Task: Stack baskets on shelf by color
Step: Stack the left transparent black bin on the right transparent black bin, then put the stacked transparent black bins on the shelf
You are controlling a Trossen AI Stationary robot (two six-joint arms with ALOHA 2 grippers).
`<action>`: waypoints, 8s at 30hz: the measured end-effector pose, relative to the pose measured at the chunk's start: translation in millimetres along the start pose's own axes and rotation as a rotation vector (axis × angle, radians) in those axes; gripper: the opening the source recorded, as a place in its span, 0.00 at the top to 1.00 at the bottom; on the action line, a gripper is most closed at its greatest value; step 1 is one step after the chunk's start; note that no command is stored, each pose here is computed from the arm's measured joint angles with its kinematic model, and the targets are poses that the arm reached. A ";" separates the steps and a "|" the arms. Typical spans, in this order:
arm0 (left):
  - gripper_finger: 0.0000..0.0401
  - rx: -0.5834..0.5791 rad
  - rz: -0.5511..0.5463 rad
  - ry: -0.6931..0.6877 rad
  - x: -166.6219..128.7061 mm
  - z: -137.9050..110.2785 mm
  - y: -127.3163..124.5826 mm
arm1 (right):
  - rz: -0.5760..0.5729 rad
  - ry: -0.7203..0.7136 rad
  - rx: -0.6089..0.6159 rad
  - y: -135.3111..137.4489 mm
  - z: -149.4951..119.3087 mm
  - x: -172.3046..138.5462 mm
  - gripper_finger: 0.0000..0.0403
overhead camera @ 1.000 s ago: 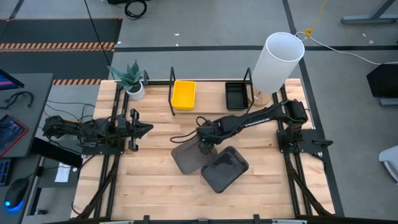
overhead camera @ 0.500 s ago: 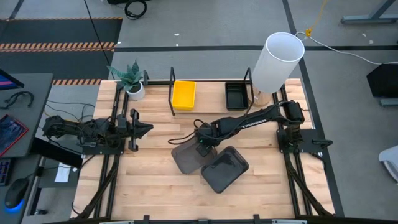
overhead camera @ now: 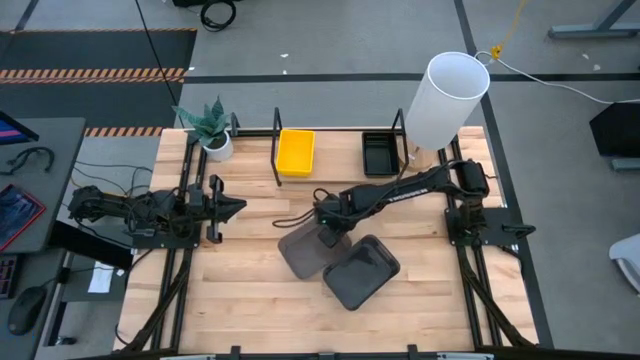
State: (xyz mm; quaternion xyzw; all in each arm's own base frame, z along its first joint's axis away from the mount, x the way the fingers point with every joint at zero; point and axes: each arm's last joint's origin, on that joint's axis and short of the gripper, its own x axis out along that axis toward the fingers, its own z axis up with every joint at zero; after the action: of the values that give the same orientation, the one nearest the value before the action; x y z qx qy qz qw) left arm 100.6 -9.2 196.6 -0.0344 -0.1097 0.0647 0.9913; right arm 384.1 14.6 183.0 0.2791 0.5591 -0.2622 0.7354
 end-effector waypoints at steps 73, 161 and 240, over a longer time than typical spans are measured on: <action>0.91 -0.001 0.000 -0.001 0.0 0.2 0.0 | 0.208 0.086 0.112 -26.6 -107.5 -124.2 1.00; 0.93 -0.002 0.000 -0.005 0.0 0.5 0.0 | -0.175 0.009 -0.446 38.9 -45.0 -64.5 0.71; 0.93 0.006 0.000 0.017 1.2 -1.8 -0.4 | 0.081 -0.020 -0.613 94.2 -62.5 -111.3 0.67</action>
State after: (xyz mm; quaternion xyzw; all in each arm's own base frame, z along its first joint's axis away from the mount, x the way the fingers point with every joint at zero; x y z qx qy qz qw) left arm 102.2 -9.5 195.1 -0.0322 -0.1009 0.0647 0.9923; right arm 381.1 133.3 288.2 0.0637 0.5933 -0.0542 0.8006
